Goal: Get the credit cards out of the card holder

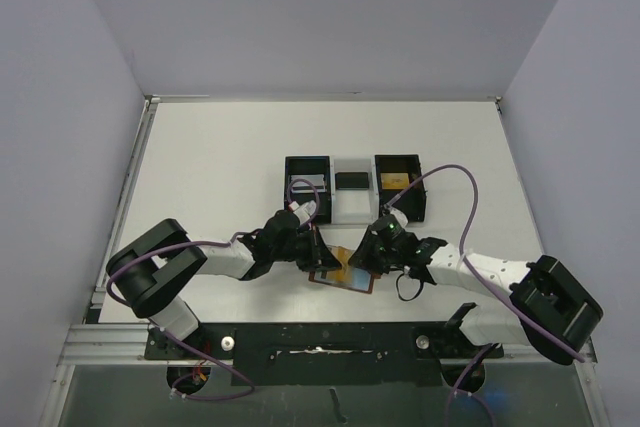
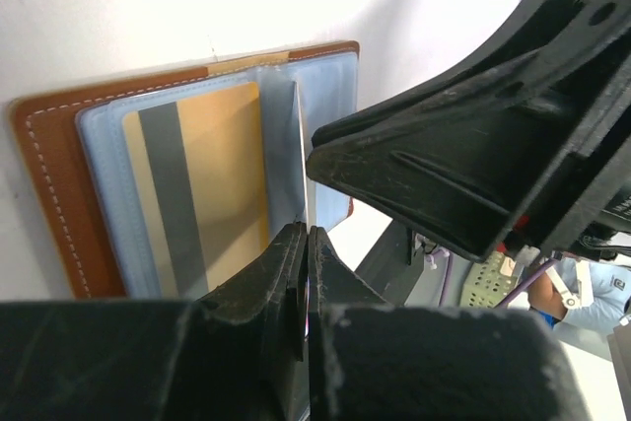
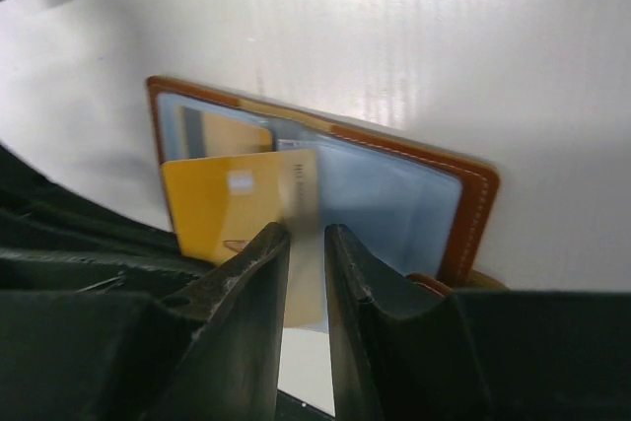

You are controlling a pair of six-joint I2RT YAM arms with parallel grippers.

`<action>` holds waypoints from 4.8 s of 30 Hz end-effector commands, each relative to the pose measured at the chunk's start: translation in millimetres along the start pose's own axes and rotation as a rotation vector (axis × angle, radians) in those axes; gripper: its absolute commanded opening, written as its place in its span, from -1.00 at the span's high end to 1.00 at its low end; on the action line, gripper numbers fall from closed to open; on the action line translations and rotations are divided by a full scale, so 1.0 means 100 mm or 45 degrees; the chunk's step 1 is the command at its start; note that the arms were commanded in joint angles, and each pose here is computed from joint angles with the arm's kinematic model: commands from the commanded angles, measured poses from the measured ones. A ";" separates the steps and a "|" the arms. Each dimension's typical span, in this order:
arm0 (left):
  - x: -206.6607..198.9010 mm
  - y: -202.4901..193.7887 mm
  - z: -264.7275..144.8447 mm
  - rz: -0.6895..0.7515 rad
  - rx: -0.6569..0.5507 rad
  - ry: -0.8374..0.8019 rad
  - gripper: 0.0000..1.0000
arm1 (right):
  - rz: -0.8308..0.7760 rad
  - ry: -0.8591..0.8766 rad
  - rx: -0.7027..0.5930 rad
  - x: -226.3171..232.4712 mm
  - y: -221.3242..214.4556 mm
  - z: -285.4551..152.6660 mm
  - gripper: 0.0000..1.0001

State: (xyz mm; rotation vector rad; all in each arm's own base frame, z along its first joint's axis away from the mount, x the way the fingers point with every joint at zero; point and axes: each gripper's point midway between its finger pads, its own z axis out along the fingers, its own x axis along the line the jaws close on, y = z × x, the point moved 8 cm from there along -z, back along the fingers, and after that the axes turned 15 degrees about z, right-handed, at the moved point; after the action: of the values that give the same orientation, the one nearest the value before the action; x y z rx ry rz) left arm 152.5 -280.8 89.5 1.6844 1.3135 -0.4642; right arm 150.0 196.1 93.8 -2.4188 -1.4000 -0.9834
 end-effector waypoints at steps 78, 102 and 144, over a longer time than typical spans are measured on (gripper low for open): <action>-0.67 0.74 -1.32 0.242 -0.598 -0.698 1.00 | -0.268 1.026 -0.214 0.70 0.69 -1.06 -0.99; -0.77 0.66 -1.25 0.245 -0.579 -0.731 1.00 | -0.363 1.232 0.121 0.96 0.32 -1.00 0.06; 0.02 1.05 -1.89 0.584 -0.569 0.839 -0.42 | -1.514 0.131 -0.921 0.39 1.14 -1.46 1.00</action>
State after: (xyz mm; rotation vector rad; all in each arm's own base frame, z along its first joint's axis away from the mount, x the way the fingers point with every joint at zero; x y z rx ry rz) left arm 197.0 -151.3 224.3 1.6639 1.2522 0.4600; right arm 178.6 121.4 233.4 -1.6150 -2.3336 -2.1625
